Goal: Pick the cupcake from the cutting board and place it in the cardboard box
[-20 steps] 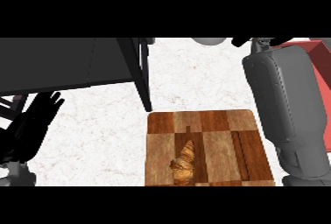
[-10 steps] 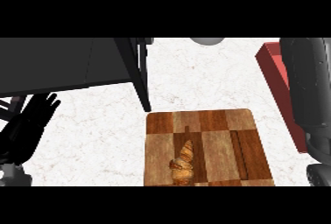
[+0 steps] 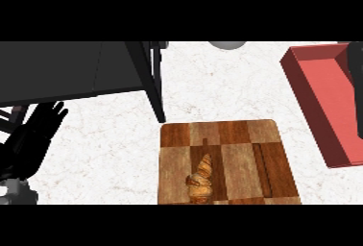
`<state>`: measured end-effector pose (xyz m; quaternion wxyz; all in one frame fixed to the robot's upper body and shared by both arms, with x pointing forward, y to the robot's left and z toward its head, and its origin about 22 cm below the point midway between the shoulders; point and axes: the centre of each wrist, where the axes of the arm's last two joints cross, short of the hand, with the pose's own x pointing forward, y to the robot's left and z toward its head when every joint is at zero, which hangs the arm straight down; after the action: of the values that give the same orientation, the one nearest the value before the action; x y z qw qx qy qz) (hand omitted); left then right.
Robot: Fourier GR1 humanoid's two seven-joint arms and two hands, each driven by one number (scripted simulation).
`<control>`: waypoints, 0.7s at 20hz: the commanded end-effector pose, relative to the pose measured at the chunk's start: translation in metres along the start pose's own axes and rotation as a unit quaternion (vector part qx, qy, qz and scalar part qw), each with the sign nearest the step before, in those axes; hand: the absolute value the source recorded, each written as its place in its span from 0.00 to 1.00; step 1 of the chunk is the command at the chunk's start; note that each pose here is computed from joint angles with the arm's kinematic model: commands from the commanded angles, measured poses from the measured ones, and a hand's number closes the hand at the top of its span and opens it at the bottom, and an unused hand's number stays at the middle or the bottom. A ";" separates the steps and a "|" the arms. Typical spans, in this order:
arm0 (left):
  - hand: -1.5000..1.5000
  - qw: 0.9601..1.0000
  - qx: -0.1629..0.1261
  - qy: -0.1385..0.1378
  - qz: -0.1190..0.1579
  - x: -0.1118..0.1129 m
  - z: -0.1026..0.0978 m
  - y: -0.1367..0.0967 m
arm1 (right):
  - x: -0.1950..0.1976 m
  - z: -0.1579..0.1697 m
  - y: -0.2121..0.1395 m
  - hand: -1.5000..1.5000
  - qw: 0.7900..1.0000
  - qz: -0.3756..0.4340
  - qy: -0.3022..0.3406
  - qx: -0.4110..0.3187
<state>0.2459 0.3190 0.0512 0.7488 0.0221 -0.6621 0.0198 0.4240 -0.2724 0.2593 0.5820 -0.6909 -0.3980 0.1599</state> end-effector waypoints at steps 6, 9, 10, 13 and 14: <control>0.50 1.000 -0.006 0.005 0.004 -0.009 0.008 -0.003 | -0.049 -0.016 0.055 1.00 1.000 -0.017 0.000 0.023; 0.50 1.000 0.000 0.003 -0.003 0.006 0.007 -0.008 | -0.064 -0.011 0.081 1.00 0.998 -0.027 0.001 0.048; 0.50 1.000 -0.003 -0.003 0.002 0.007 -0.002 -0.008 | -0.072 -0.024 0.085 1.00 0.997 -0.029 0.021 0.066; 0.50 1.000 0.008 -0.006 -0.001 0.012 -0.010 -0.017 | -0.089 -0.025 0.102 1.00 0.988 -0.031 0.054 0.138; 0.50 1.000 -0.001 -0.002 -0.001 0.004 -0.001 0.004 | -0.102 -0.027 0.109 1.00 0.987 -0.019 0.098 0.128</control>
<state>0.2483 0.3143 0.0548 0.7475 0.0223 -0.6636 0.0197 0.4239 -0.3445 0.1664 0.6642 -0.6286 -0.3739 0.1548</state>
